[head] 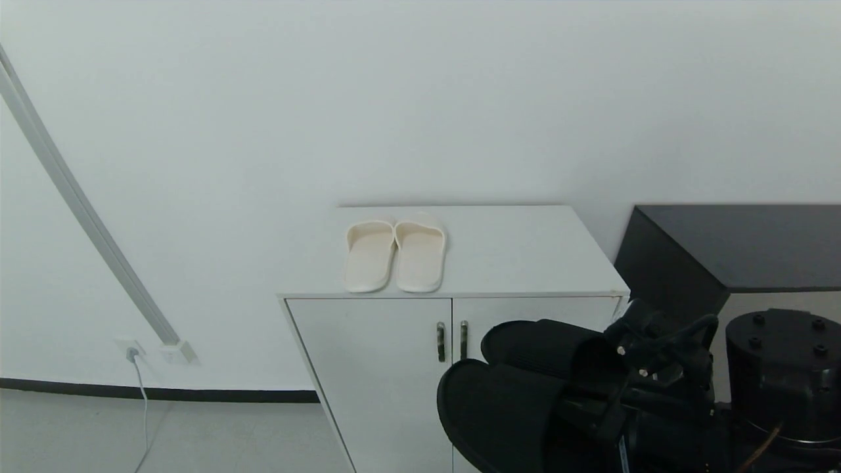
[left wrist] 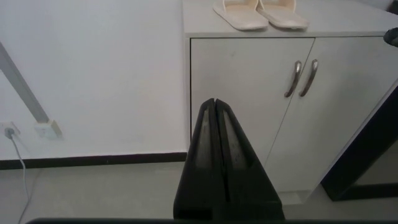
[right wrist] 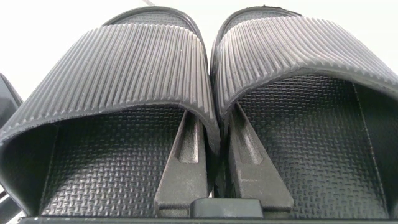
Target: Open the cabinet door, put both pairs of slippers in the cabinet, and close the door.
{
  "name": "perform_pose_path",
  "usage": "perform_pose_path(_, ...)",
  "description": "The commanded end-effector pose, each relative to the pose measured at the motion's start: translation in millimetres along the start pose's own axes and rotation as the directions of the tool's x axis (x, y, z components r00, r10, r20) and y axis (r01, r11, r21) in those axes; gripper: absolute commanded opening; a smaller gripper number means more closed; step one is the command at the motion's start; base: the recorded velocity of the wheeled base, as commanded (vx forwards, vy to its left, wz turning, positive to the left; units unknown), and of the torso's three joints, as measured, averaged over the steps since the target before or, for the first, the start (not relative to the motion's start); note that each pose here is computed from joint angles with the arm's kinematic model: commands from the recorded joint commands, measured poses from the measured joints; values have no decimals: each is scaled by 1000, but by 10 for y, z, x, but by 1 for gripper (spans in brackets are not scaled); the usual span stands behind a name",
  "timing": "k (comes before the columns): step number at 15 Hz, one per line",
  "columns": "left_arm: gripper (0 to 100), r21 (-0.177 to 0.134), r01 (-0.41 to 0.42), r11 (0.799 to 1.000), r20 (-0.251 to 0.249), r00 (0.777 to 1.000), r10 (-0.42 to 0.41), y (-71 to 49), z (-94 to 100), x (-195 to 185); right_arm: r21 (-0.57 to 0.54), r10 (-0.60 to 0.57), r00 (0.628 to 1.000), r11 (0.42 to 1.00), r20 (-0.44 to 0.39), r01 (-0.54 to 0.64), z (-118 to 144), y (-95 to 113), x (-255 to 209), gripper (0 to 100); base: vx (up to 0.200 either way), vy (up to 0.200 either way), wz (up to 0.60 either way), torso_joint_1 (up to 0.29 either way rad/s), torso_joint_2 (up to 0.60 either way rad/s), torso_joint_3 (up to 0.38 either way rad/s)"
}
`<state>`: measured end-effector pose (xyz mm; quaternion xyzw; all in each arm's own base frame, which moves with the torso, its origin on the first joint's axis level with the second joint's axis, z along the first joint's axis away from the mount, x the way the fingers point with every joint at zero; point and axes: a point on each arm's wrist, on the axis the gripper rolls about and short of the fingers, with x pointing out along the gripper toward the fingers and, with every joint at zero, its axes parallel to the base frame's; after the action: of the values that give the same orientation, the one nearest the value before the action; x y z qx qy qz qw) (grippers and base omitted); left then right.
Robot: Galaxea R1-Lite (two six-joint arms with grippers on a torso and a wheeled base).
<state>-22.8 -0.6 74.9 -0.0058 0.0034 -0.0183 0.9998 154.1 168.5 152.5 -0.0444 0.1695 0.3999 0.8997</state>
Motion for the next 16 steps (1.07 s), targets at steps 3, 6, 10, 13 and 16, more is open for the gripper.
perform_pose_path(3, 0, -1, 0, 1000, -1, 1000, 0, 0, 0, 1, -1, 1, 1000, 1000, 1, -1, -2, 0, -12, 0, 0, 0, 0, -225, 520, 292)
perform_pose_path(6, 0, -1, 0, 1000, -1, 1000, 0, 0, 0, 1, -1, -1, 1000, 1000, -1, 1, -6, 0, -13, 0, 0, 0, 0, -233, 558, 326)
perform_pose_path(10, 0, -1, 0, 1000, -3, 1000, 0, 0, -2, 1, -1, 1, 1000, 1000, -7, -1, -22, -1, -12, 0, 0, 0, 0, -210, 529, 316)
perform_pose_path(13, 0, -1, 0, 1000, -1, 1000, 0, 0, 0, 1, -1, 0, 1000, 1000, -16, 0, -50, -2, -22, 0, 0, 0, 0, -190, 512, 320)
perform_pose_path(16, 0, -1, 0, 1000, -1, 1000, 0, 0, 0, 1, -1, 3, 1000, 1000, -25, -3, -72, 1, -19, 0, 0, 0, 0, -173, 502, 323)
